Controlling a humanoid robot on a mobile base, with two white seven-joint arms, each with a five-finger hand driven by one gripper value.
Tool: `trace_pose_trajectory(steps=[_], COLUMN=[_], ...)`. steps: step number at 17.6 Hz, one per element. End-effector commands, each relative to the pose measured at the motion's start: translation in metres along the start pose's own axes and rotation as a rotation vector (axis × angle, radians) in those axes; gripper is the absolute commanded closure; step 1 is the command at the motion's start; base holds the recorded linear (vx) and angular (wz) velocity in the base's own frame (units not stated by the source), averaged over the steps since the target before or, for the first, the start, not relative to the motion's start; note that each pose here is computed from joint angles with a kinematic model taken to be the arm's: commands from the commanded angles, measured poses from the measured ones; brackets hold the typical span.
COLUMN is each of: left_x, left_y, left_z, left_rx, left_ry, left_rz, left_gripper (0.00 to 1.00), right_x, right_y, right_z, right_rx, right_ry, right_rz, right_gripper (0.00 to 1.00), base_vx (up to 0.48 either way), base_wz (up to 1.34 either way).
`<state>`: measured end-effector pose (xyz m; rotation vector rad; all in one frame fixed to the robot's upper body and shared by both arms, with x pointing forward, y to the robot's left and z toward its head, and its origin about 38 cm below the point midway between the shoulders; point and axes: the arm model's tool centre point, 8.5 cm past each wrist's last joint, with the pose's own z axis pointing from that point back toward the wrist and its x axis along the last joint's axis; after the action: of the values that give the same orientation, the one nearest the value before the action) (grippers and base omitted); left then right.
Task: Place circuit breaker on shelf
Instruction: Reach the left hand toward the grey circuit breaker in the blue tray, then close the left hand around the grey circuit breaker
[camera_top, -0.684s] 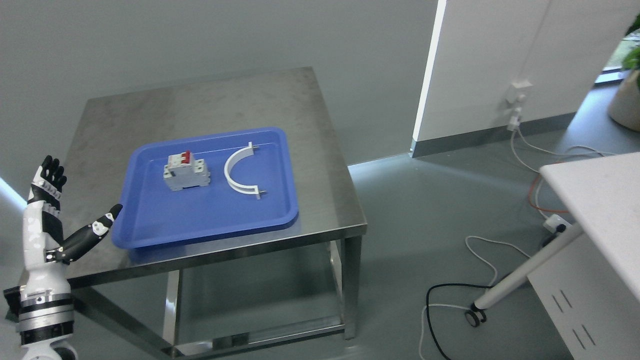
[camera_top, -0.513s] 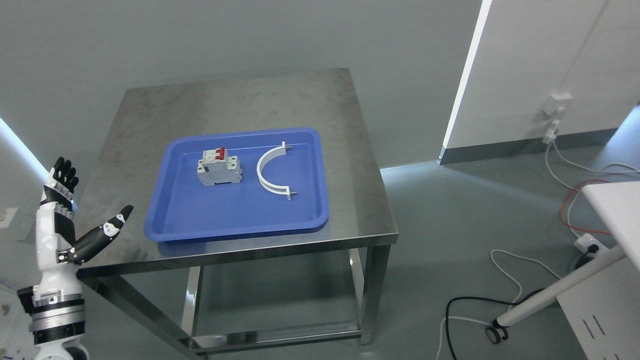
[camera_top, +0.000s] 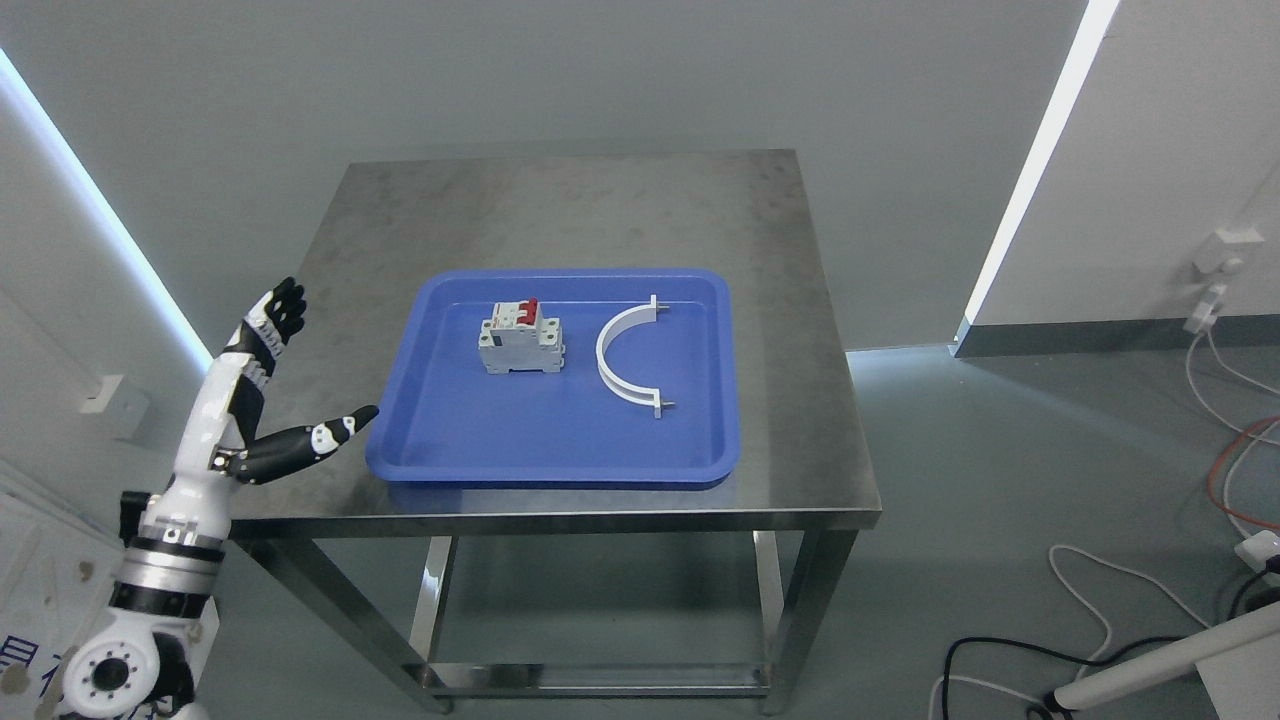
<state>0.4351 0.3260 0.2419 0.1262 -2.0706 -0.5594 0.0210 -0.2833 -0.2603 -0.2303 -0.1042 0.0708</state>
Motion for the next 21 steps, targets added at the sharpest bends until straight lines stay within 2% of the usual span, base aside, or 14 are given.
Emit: trace_pose_trajectory(steps=[1, 4, 7, 9, 14, 20, 21], left_x=[0.024, 0.019, 0.020, 0.013, 0.003, -0.012, -0.013], left_y=[-0.054, -0.066, -0.072, -0.073, -0.075, -0.076, -0.075], left_z=[-0.064, -0.079, -0.087, -0.094, -0.088, -0.084, -0.084], left_rx=[-0.369, -0.382, -0.400, -0.413, -0.456, -0.462, -0.460], left_ry=[0.073, 0.184, 0.213, 0.254, 0.285, 0.294, 0.297], left_rz=[-0.154, -0.214, -0.223, -0.248, -0.248, -0.243, -0.247], left_gripper=[0.03, 0.03, 0.11, 0.12, 0.36, 0.41, 0.45], right_x=[-0.004, -0.004, -0.004, -0.004, -0.004, -0.004, -0.004], right_y=[-0.010, -0.010, -0.010, -0.010, -0.010, -0.010, -0.010], right_z=[-0.001, -0.001, -0.001, -0.001, -0.001, -0.001, -0.001], right_rx=[-0.014, -0.013, -0.014, -0.014, -0.013, -0.013, -0.013], right_ry=[0.028, 0.028, 0.028, 0.028, 0.028, 0.028, 0.028], right_rz=[0.027, 0.027, 0.025, 0.027, 0.027, 0.027, 0.027], right_gripper=[0.00, 0.00, 0.00, 0.00, 0.00, 0.00, 0.00], base_vx=[0.038, 0.036, 0.053, 0.050, 0.032, 0.008, 0.000], base_wz=[-0.02, -0.03, -0.01, 0.00, -0.03, 0.00, 0.00])
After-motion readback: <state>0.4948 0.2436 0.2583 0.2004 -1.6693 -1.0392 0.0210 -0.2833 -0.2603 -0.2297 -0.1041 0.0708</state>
